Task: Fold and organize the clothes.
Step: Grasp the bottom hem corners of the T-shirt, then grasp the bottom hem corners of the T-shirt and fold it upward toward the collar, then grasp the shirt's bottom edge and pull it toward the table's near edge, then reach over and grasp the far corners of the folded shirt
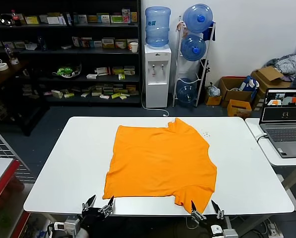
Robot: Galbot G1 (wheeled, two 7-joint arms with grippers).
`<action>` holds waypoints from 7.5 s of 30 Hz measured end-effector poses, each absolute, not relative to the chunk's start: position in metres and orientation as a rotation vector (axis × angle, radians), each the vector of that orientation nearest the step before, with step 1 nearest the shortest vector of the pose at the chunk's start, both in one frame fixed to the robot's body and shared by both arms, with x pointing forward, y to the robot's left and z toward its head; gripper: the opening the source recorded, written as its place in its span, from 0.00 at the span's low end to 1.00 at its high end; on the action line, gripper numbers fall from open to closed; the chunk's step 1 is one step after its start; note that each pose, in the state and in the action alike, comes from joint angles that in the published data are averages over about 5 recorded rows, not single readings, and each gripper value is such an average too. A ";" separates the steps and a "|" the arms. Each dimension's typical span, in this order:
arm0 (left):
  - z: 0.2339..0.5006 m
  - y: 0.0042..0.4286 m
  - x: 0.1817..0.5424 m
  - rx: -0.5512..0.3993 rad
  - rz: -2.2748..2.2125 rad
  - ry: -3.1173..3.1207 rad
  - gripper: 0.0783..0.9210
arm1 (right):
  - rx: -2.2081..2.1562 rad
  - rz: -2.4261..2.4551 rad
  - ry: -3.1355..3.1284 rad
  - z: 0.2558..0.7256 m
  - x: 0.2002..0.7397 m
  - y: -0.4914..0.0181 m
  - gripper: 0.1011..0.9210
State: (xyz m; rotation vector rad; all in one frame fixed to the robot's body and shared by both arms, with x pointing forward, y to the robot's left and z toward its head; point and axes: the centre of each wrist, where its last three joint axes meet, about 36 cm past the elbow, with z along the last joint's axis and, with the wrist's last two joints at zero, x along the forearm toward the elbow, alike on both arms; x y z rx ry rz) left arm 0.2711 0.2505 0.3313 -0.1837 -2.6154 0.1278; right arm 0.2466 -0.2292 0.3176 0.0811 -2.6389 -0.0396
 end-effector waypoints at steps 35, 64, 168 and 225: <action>0.339 0.262 0.259 -0.195 0.117 -2.603 0.01 | 0.087 -0.025 -2.648 0.338 0.210 -0.243 0.03; 0.371 0.277 0.345 -0.335 0.088 -2.809 0.01 | 0.058 -0.123 -2.868 0.371 0.327 -0.258 0.03; 0.366 0.275 0.300 -0.227 0.076 -2.511 0.02 | 0.064 0.016 -2.502 0.376 0.260 -0.302 0.03; 0.350 0.280 0.511 -0.233 0.083 -2.639 0.88 | 0.140 -0.110 -2.587 0.345 0.571 -0.243 0.88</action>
